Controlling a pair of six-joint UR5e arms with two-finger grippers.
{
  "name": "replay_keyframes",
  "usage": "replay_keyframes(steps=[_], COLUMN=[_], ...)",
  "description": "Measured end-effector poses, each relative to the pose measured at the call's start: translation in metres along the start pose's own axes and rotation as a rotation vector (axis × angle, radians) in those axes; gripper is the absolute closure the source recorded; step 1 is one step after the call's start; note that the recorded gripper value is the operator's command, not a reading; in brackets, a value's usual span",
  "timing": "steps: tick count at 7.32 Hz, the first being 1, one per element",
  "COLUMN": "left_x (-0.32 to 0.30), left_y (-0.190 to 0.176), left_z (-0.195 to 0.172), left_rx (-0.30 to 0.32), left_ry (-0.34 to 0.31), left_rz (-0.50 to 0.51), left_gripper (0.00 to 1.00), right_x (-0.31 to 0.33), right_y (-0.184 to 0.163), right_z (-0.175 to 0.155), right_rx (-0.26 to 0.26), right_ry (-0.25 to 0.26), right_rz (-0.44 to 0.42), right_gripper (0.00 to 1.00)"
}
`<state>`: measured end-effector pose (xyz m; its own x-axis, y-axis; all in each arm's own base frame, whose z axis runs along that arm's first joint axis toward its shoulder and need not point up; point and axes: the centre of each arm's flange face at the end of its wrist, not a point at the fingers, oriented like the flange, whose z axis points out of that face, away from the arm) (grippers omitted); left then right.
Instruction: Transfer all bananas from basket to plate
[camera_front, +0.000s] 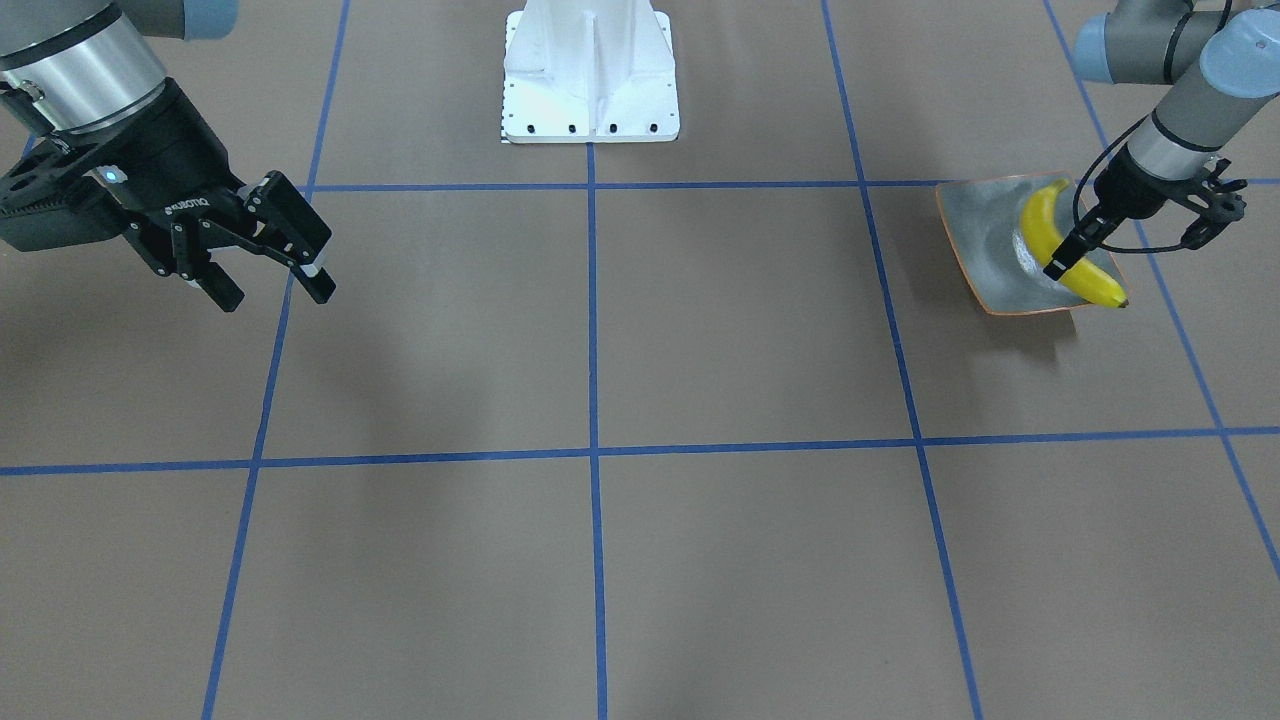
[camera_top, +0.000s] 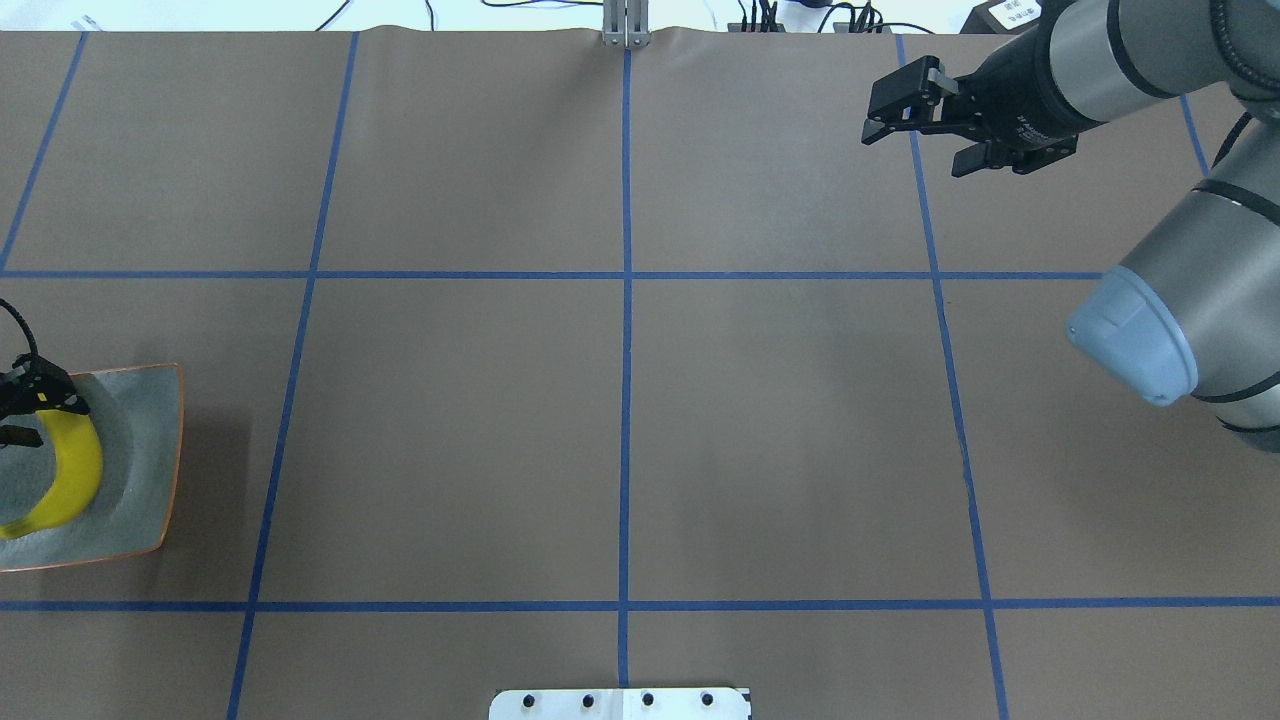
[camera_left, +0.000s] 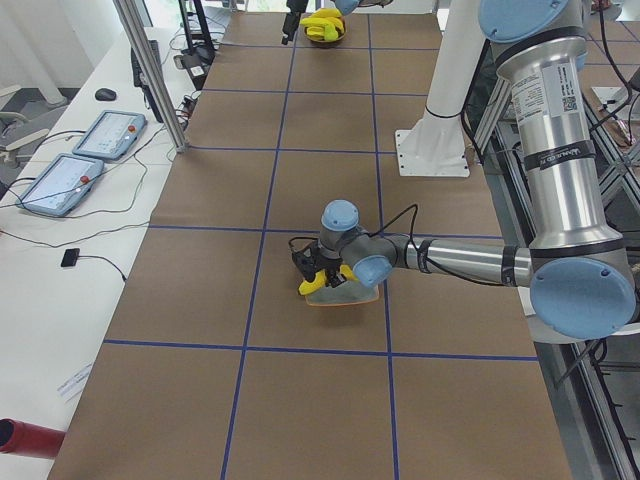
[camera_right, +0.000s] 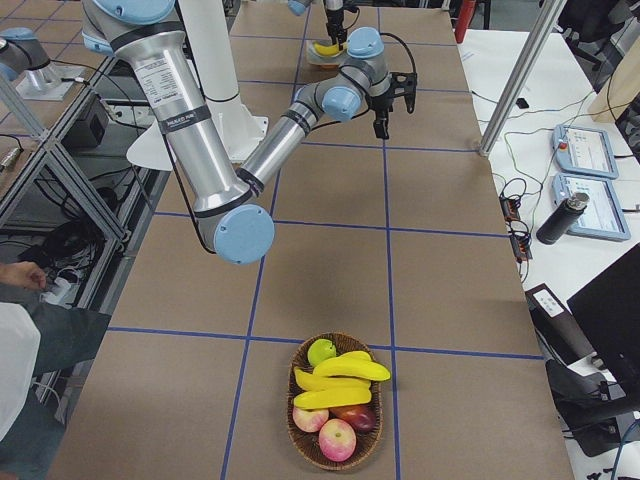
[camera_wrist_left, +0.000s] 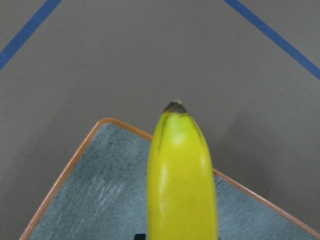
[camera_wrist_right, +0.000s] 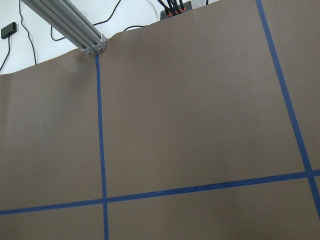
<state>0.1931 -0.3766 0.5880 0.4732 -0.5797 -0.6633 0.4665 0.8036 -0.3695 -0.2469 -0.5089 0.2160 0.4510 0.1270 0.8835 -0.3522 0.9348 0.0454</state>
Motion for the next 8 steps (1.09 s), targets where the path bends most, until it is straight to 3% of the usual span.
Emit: replay_keyframes(steps=[2, 4, 6, 8], left_x=[-0.001, 0.013, 0.035, 0.053], left_y=[0.001, 0.005, -0.014, -0.050], left_z=[-0.002, -0.018, -0.054, -0.083], left_rx=[-0.008, -0.052, -0.084, -0.049], left_ry=[0.001, 0.044, 0.137, 0.207], left_rz=[0.046, 0.062, 0.084, 0.131], left_gripper=[0.02, 0.02, 0.01, 0.01], right_x=[0.014, 0.045, 0.107, 0.195], right_y=[0.000, -0.004, -0.012, -0.020], right_z=[0.000, -0.004, -0.009, -0.026], right_rx=[0.002, 0.011, 0.013, 0.007], right_ry=[0.016, 0.050, 0.121, 0.220], right_rz=[0.012, 0.010, -0.042, -0.099], right_gripper=[0.00, 0.00, 0.00, 0.00])
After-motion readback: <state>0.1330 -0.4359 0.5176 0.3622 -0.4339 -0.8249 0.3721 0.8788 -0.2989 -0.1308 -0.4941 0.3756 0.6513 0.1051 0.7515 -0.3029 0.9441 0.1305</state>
